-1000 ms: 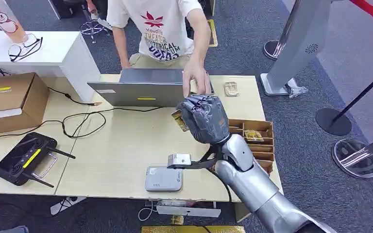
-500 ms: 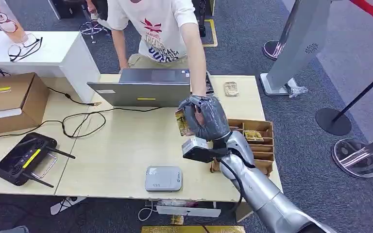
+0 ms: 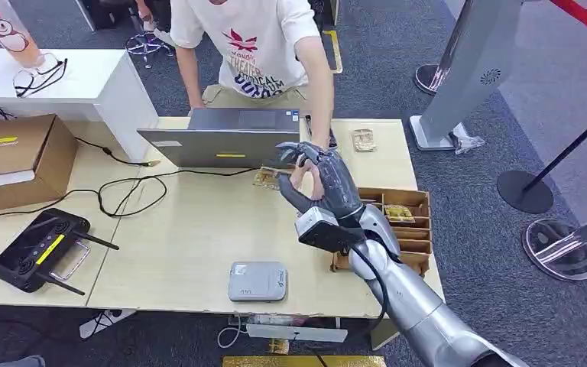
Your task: Pass the card to the sensor for recognition and then transmit it.
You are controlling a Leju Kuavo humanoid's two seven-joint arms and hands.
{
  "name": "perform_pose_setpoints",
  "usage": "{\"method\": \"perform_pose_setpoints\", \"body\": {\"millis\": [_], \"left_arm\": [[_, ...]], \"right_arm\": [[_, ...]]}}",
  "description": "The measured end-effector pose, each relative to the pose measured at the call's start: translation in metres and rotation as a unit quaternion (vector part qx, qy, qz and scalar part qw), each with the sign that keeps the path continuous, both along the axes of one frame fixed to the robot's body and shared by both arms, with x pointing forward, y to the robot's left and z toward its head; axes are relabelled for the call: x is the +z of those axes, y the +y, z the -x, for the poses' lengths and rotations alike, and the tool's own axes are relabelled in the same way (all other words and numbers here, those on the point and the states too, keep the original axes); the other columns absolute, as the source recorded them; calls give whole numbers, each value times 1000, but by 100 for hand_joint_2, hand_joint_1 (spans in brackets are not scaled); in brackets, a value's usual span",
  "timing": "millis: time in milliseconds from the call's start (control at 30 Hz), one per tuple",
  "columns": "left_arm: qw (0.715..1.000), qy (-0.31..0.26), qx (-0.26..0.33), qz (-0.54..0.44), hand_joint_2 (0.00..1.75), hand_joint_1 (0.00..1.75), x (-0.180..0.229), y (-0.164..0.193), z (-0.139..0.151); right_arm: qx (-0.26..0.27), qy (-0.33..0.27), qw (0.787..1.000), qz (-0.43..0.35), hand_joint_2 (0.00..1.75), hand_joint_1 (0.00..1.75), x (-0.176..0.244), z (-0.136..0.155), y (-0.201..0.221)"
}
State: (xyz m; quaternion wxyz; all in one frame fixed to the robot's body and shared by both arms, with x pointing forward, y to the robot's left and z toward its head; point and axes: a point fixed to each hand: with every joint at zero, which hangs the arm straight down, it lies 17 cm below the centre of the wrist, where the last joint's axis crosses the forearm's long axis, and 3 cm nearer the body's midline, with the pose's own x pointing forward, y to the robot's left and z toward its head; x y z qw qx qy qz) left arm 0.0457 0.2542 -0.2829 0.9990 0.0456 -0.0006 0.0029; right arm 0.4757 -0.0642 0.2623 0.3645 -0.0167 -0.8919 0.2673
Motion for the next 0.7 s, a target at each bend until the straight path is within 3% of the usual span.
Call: {"method": "perform_pose_setpoints", "body": {"millis": [700], "left_arm": [[1000,8,-4,-2,0,0,0,5,3]], "right_arm": [[-4,-6,1000,-1,175,0,0,0,-2]]}}
